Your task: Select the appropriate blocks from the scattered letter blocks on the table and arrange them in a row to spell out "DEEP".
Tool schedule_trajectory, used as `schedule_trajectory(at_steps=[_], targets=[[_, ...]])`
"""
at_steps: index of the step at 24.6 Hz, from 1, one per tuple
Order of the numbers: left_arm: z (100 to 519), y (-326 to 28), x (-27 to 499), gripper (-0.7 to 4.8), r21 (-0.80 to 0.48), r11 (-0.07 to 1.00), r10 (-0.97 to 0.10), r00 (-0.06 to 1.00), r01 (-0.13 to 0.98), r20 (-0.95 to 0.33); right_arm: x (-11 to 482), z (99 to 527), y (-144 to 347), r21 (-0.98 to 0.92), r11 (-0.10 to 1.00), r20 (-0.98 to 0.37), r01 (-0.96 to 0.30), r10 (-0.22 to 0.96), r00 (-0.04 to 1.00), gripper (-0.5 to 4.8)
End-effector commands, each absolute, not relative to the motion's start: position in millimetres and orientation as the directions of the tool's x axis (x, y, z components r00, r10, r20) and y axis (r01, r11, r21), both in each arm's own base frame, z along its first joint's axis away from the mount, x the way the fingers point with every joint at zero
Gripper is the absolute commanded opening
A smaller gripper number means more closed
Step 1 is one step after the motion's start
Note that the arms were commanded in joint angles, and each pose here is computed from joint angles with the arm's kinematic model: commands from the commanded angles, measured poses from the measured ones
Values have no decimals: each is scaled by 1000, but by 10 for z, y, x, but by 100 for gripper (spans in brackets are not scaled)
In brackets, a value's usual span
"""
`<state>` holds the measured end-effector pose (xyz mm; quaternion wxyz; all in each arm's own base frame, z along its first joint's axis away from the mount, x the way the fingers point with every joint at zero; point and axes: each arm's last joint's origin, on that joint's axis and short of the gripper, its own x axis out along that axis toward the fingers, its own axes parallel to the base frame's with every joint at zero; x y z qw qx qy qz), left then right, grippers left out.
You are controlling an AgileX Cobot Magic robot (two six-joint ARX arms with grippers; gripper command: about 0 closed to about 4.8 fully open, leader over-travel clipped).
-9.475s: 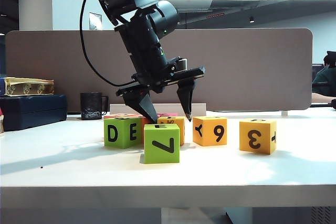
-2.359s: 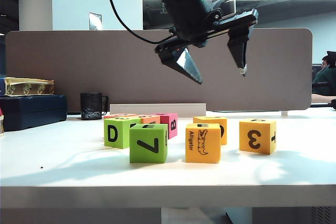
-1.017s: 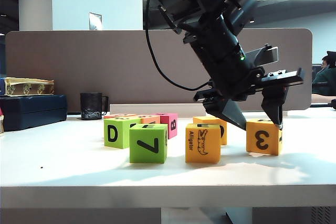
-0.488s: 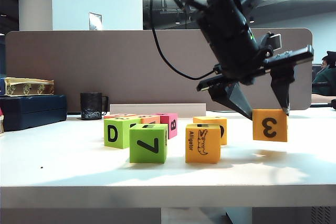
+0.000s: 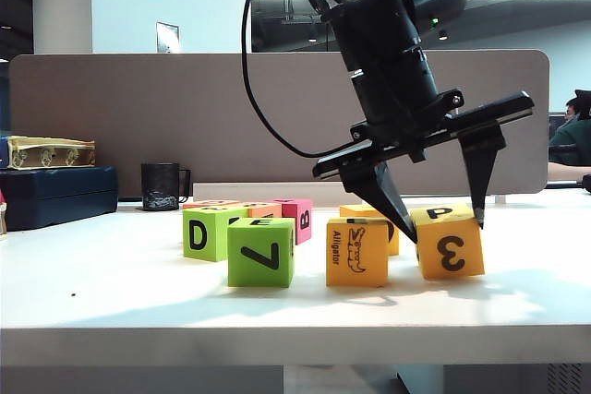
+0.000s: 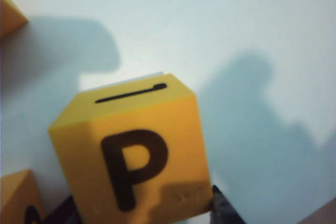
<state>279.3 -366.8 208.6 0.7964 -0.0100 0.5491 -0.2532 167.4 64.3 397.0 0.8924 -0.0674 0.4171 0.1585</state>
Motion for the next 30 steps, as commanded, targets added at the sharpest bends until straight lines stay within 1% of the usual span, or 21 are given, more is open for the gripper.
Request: schedule_trajectory(at_steps=[1,11,14,19,24,30], targets=[[2121,-3680,2774,277,-305,867,-426,270,394,-863,1669,3991,642,10,940,-757,-342,230,612,-1],[2380,-3628,2728,276,-334,848,-471,297,411,-831,1672,3992,643,10,940,-755,-341,231,613,-1],[2448,-3564,2679,276,-319,857,-447,278,404,-850,1672,3992,643,10,940,-755,-342,231,613,-1],[2429,-3514,2639,276,-291,874,-401,241,389,-884,1672,3992,643,10,940,-755,-341,231,613,-1],[2432,-3548,2622,276,-302,868,-416,246,394,-875,1671,3991,643,10,940,-756,-342,231,613,-1],[2399,-3561,2612,277,-298,870,-409,236,393,-882,1670,3991,642,10,940,-756,-341,230,612,-1]])
